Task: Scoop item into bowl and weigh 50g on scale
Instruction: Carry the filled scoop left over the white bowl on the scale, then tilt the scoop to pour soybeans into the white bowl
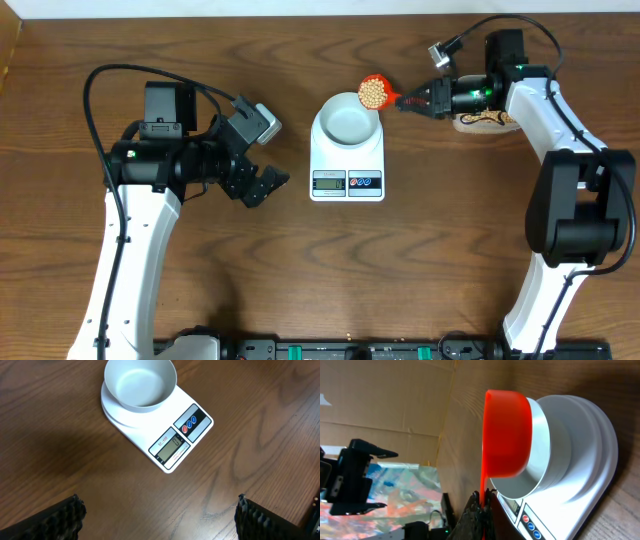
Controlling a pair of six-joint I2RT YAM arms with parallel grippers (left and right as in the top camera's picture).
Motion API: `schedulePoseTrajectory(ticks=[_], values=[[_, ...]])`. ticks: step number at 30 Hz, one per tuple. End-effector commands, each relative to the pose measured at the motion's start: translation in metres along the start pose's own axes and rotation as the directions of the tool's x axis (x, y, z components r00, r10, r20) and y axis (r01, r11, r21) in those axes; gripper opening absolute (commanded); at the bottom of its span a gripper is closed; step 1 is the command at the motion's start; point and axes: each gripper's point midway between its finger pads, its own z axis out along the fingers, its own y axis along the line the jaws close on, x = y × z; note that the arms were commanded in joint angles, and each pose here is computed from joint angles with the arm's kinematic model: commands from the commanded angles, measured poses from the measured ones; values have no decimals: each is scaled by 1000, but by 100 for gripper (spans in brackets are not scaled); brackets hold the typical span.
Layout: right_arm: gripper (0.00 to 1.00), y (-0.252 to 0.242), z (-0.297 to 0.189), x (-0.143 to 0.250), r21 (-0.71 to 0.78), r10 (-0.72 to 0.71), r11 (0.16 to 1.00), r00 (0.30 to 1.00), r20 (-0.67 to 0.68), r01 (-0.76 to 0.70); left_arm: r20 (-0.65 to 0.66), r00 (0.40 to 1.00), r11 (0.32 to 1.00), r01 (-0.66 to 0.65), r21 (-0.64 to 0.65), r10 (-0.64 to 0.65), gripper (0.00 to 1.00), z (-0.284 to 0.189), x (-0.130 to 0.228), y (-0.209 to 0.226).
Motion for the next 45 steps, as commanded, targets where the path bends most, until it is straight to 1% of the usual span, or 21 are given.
schedulePoseTrajectory(ticks=[1, 8, 11, 20, 26, 29, 34, 42, 45], values=[[1, 2, 7, 4, -21, -79, 997, 997, -13, 78, 20, 1000, 1000, -11, -25, 12, 98, -9, -9, 3], [1, 2, 7, 4, -20, -128, 992, 992, -13, 128, 20, 1000, 1000, -11, -25, 12, 98, -9, -9, 3], [1, -1, 8, 4, 2, -136, 991, 991, -18, 136, 20, 1000, 1000, -11, -25, 12, 98, -9, -9, 3], [1, 0, 19, 9, 8, -251, 968, 967, -46, 252, 20, 1000, 1000, -11, -25, 12, 98, -9, -9, 3], [1, -10, 25, 11, 69, -302, 949, 950, -77, 307, 20, 1000, 1000, -11, -25, 12, 98, -9, -9, 3], [1, -12, 26, 11, 81, -341, 934, 936, -88, 348, 20, 1000, 1000, -11, -25, 12, 98, -9, -9, 3], [1, -11, 27, 12, 68, -445, 889, 890, -98, 453, 20, 1000, 1000, -11, -25, 12, 98, -9, -9, 3], [1, -10, 29, 13, 56, -516, 850, 850, -107, 523, 20, 1000, 1000, -11, -25, 12, 98, -9, -9, 3], [1, -9, 33, 14, 45, -564, 819, 818, -116, 571, 20, 1000, 1000, -11, -25, 12, 98, -9, -9, 3]])
